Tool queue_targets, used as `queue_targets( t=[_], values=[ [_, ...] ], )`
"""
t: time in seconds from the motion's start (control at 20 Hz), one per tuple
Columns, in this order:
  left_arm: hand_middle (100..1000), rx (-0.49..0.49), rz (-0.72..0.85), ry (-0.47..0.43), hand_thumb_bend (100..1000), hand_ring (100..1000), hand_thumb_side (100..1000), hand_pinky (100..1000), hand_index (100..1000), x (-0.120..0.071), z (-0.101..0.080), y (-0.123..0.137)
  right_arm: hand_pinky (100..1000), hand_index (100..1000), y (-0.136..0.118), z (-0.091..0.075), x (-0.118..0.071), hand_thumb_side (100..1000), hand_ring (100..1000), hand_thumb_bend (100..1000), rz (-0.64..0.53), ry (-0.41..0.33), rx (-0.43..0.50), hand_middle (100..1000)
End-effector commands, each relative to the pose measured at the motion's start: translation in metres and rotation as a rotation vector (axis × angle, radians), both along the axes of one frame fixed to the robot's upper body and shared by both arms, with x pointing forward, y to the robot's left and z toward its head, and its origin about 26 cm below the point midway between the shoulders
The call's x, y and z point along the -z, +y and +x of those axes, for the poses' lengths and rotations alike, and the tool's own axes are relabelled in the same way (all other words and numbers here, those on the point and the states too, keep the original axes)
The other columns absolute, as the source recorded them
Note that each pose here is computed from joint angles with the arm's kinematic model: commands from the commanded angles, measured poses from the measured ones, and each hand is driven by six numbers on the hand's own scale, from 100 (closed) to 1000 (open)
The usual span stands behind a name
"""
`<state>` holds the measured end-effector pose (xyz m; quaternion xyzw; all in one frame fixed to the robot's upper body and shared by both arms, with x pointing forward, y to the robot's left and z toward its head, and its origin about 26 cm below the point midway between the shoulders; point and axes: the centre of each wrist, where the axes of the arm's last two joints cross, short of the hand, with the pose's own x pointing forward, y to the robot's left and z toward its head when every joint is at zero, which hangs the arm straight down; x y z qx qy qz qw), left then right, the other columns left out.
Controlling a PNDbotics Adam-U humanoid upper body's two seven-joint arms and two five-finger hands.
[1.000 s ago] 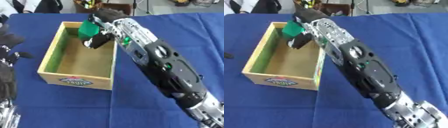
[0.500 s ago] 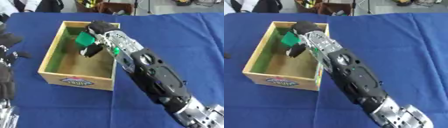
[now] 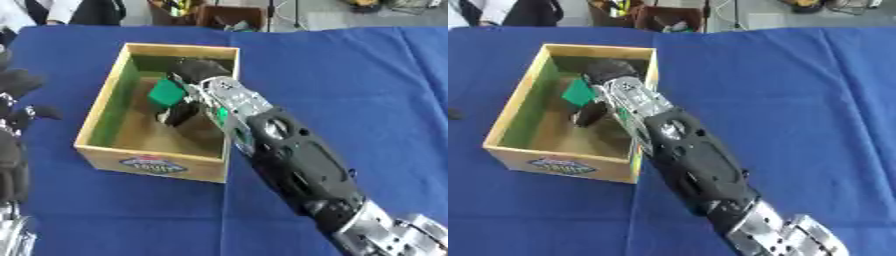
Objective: Pick up objects on the table and place them in the box.
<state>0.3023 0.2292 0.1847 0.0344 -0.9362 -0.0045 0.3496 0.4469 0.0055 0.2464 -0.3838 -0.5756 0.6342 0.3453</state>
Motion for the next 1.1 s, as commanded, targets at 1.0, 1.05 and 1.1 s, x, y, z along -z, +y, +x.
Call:
queue_targets(
  t=[1.0,1.05,1.1],
  values=[
    [891,-0.001,0.006,-0.01,100,771,994,498,732,-0.003,-0.003,0.001,880,885,-0.009,-0.031,-0.07,671,882,305,0.113,-0.202,-0.066,709],
    [891,-0.003,0.005,-0.009,100,770,994,498,732,-0.003,-0.003,0.002,879,892,-0.013,-0.034,-0.076,664,879,303,0.128,-0.213,-0.075,708],
    [891,-0.005,0.005,-0.009,100,770,994,498,732,-0.003,-0.003,0.002,878,894,-0.017,-0.038,-0.081,654,876,313,0.143,-0.225,-0.084,707]
  ],
)
